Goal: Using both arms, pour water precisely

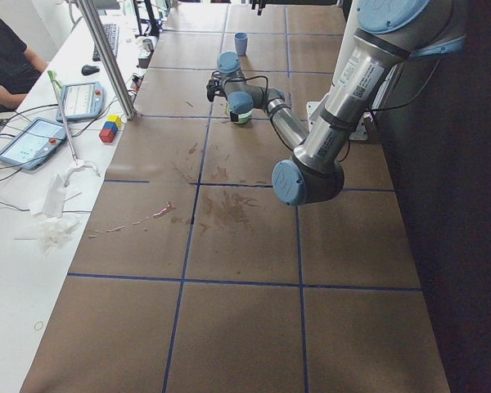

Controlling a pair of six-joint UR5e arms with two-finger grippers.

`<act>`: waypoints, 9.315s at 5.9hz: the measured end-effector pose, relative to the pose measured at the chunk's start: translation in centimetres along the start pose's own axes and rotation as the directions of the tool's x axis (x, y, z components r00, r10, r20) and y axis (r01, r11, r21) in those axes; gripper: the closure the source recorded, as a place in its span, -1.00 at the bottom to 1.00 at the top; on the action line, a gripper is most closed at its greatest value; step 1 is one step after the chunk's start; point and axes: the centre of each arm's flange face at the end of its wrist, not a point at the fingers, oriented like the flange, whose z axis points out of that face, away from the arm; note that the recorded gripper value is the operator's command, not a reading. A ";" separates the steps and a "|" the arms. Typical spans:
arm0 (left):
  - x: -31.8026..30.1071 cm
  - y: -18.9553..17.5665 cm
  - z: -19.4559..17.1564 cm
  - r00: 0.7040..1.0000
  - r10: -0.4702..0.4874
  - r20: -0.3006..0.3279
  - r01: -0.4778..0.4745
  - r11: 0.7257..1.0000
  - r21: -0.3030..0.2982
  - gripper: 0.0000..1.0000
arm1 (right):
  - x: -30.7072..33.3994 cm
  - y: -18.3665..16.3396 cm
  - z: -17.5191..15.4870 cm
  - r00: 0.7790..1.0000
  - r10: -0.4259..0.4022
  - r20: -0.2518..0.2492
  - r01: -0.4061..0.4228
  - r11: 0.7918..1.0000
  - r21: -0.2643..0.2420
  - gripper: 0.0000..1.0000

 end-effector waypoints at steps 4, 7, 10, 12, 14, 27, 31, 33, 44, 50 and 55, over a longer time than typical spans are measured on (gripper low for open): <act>-1.9 1.3 -2.6 1.000 -0.016 0.006 0.015 0.997 0.078 -0.99 | -6.6 2.8 6.3 0.982 0.165 -0.095 -0.138 0.960 0.245 -0.95; -1.9 1.4 -2.9 1.000 -0.014 0.006 0.014 0.996 0.090 -0.99 | -10.7 5.0 10.7 0.954 0.249 -0.169 -0.148 0.875 0.460 -0.91; -1.9 1.4 -3.1 1.000 -0.014 0.004 0.013 0.995 0.095 -0.99 | -11.3 8.3 15.2 0.930 0.208 -0.304 0.020 0.794 0.608 -0.98; -1.8 1.4 -3.3 1.000 -0.012 0.002 0.012 0.995 0.098 -0.99 | -11.2 8.7 17.3 0.918 0.272 -0.287 0.003 0.721 0.693 -0.99; -1.7 1.5 -3.6 1.000 -0.011 -0.002 0.011 0.995 0.101 -0.99 | -11.4 8.4 19.1 0.916 0.295 -0.271 -0.003 0.681 0.732 -0.99; -2.1 1.7 -3.5 1.000 -0.013 0.004 0.013 0.995 0.101 -0.99 | -9.3 6.6 23.0 0.911 0.319 -0.263 -0.008 0.649 0.761 -0.97; -1.9 1.8 -3.8 1.000 -0.010 -0.001 0.010 0.994 0.104 -0.99 | -8.4 5.3 22.8 0.902 0.322 -0.289 0.013 0.648 0.762 -0.97; -1.9 1.8 -3.9 1.000 -0.009 -0.001 0.009 0.994 0.105 -0.99 | -8.3 4.1 22.6 0.898 0.324 -0.297 0.023 0.640 0.768 -0.87; -2.0 1.7 -3.8 1.000 -0.011 0.001 0.011 0.995 0.104 -0.99 | -23.7 -4.9 22.8 0.940 0.075 -0.333 0.221 0.610 0.761 0.51; -3.6 1.7 -3.8 0.999 -0.029 0.018 0.027 0.994 0.105 -0.99 | -45.8 -10.0 24.2 0.912 -0.002 -0.411 0.323 0.621 0.714 0.46; -3.7 1.8 -3.8 0.999 -0.031 0.019 0.029 0.994 0.105 -0.99 | -49.6 -11.9 25.3 0.713 -0.167 -0.681 0.595 0.657 0.462 0.44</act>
